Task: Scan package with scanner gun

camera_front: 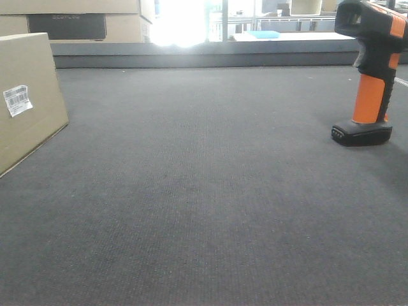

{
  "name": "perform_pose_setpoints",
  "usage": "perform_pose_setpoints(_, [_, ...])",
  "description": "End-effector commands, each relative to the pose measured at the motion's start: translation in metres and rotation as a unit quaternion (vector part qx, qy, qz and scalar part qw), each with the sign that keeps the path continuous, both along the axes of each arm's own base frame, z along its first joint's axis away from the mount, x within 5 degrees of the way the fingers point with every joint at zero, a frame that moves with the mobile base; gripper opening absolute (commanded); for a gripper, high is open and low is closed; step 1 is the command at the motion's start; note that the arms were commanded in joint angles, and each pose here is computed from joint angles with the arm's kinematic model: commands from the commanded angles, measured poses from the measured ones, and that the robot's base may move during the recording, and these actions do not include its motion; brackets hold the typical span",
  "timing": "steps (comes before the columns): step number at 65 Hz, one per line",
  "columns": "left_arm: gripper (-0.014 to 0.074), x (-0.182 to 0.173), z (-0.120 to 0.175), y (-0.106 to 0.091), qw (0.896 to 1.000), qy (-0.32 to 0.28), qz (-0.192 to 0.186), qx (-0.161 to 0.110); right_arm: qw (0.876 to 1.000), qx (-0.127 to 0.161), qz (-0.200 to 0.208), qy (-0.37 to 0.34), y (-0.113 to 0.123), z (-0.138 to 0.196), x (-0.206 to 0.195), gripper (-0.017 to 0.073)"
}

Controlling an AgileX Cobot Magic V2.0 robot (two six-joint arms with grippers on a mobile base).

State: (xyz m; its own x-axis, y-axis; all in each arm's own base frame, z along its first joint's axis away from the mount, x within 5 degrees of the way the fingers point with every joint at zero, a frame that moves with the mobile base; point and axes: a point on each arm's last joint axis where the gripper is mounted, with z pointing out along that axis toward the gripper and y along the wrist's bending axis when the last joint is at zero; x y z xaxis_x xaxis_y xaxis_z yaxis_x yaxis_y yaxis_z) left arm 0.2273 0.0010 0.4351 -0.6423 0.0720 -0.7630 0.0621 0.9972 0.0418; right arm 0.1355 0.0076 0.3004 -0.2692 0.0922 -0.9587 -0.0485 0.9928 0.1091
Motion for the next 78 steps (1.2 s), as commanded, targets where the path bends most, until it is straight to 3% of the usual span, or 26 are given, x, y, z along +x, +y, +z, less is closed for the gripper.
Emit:
perform_pose_setpoints(1, [-0.0111,-0.016,-0.003,-0.001,0.999,-0.054,0.004,-0.006,0.999,-0.01,-0.009,-0.041,-0.002,-0.002,-0.012,-0.0144])
perform_pose_setpoints(10, [-0.0111,-0.048,-0.021,0.0,0.99,-0.14,0.008,-0.006,0.997,-0.015,-0.015,-0.08,-0.004,-0.011,-0.031,-0.0144])
perform_pose_setpoints(19, [-0.0111,-0.081,-0.057,0.0,0.974,-0.226,0.013,-0.005,0.995,-0.023,-0.014,-0.099,-0.004,-0.018,-0.045,-0.0144])
perform_pose_setpoints(29, [-0.0111,-0.118,-0.085,0.0,0.943,-0.332,0.018,-0.004,0.994,-0.023,-0.014,-0.11,-0.004,-0.019,-0.05,-0.0144])
perform_pose_setpoints(39, [-0.0111,-0.142,-0.112,0.0,0.922,-0.386,0.015,0.016,0.993,-0.023,-0.014,-0.112,-0.004,-0.018,-0.05,-0.0144])
perform_pose_setpoints(46, [-0.0111,-0.147,-0.126,0.0,0.923,-0.385,0.015,0.016,0.993,-0.023,-0.014,-0.112,-0.004,-0.018,-0.05,-0.0144])
perform_pose_setpoints(78, [-0.0111,-0.149,-0.127,0.0,0.921,-0.388,0.015,0.016,0.993,-0.023,-0.014,-0.112,-0.004,-0.018,-0.05,-0.0144])
